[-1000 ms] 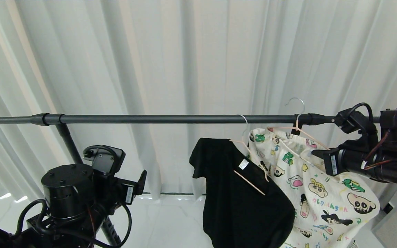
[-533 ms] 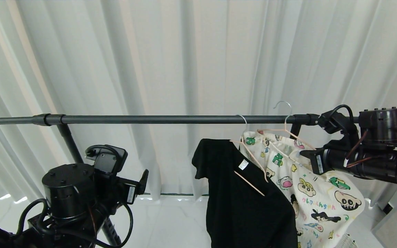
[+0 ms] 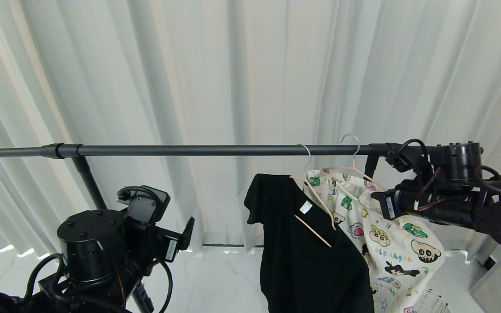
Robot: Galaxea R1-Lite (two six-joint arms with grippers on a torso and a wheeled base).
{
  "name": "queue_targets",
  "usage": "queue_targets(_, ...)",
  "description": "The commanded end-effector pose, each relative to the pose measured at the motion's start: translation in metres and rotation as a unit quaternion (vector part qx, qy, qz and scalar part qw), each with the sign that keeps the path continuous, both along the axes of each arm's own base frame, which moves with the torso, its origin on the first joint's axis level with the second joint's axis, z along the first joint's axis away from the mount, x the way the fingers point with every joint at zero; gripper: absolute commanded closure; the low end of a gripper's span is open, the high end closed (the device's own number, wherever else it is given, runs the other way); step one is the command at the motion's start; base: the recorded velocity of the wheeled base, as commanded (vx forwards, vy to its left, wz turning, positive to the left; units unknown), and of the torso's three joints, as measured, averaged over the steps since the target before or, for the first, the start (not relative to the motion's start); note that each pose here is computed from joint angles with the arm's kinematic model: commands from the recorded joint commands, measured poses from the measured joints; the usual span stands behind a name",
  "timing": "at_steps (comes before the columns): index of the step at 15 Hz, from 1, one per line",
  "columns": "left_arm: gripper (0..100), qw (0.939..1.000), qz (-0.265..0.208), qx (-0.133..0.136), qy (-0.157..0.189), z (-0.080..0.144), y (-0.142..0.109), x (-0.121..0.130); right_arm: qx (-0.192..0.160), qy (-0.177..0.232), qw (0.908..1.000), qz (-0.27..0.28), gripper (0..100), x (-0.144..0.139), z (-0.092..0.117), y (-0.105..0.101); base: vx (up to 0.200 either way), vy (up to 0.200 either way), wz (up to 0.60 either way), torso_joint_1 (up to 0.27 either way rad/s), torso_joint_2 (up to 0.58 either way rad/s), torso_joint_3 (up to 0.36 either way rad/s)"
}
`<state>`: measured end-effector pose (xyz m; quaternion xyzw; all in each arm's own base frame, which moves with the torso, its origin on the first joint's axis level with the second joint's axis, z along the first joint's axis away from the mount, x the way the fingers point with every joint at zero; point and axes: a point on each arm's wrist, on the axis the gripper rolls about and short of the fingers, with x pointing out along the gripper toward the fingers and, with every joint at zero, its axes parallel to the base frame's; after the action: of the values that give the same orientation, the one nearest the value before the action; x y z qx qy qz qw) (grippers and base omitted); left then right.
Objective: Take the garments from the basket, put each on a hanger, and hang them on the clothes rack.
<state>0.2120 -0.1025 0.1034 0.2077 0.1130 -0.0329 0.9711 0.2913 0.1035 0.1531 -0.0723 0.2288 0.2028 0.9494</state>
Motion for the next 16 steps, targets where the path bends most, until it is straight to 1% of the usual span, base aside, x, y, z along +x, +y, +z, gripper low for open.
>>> queue_targets(1, 0, 1.0, -0.007, 0.001, 0.001, -0.001, -0.003, -0.001, -0.001, 0.004, 1.0, 0.0, 100, 0.004, -0.003, 0.001, 0.0, 0.0, 0.0, 0.0, 0.0, 0.0)
queue_targets(5, 0, 1.0, -0.008, 0.001, 0.0, 0.0, -0.003, -0.002, -0.001, 0.004, 1.0, -0.005, 100, 0.005, -0.002, -0.002, 0.0, 0.0, 0.0, 0.0, 0.0, 0.0)
queue_targets(8, 0, 1.0, -0.007, 0.001, 0.002, -0.001, -0.003, -0.002, 0.003, -0.001, 1.0, -0.004, 100, -0.001, 0.003, -0.003, 0.0, 0.0, 0.0, 0.0, 0.0, 0.0)
queue_targets(9, 0, 1.0, -0.007, 0.001, 0.001, -0.001, -0.003, -0.002, 0.007, -0.004, 1.0, -0.006, 0, -0.003, 0.006, -0.004, 0.0, 0.0, 0.0, 0.0, 0.0, 0.0)
queue_targets(10, 0, 1.0, -0.007, 0.001, 0.002, -0.001, -0.003, -0.001, 0.016, -0.006, 0.9998, -0.01, 0, -0.004, 0.009, -0.004, 0.0, 0.0, 0.0, 0.0, 0.0, 0.0)
queue_targets(11, 0, 1.0, -0.007, 0.001, 0.0, 0.0, -0.003, -0.001, 0.031, -0.015, 0.9993, -0.015, 0, -0.008, 0.018, -0.005, 0.0, 0.0, 0.0, 0.0, 0.0, 0.0)
queue_targets(13, 0, 1.0, -0.006, -0.001, -0.001, 0.0, -0.003, -0.001, 0.044, -0.033, 0.9983, -0.018, 0, -0.015, 0.03, -0.008, 0.0, 0.0, 0.0, 0.0, 0.0, 0.0)
queue_targets(14, 0, 1.0, -0.006, -0.001, -0.003, 0.001, -0.003, -0.001, 0.051, -0.043, 0.9976, -0.018, 0, -0.02, 0.038, -0.01, 0.0, 0.0, 0.0, 0.0, 0.0, 0.0)
queue_targets(15, 0, 1.0, -0.004, -0.003, -0.005, 0.002, -0.002, -0.001, 0.06, -0.056, 0.9964, -0.02, 0, -0.03, 0.05, -0.013, 0.0, 0.0, 0.0, 0.0, 0.0, 0.0)
queue_targets(16, 0, 1.0, -0.001, -0.003, -0.005, 0.002, -0.001, -0.001, 0.059, -0.051, 0.9967, -0.021, 0, -0.038, 0.055, -0.016, 0.0, 0.0, 0.0, 0.0, 0.0, 0.0)
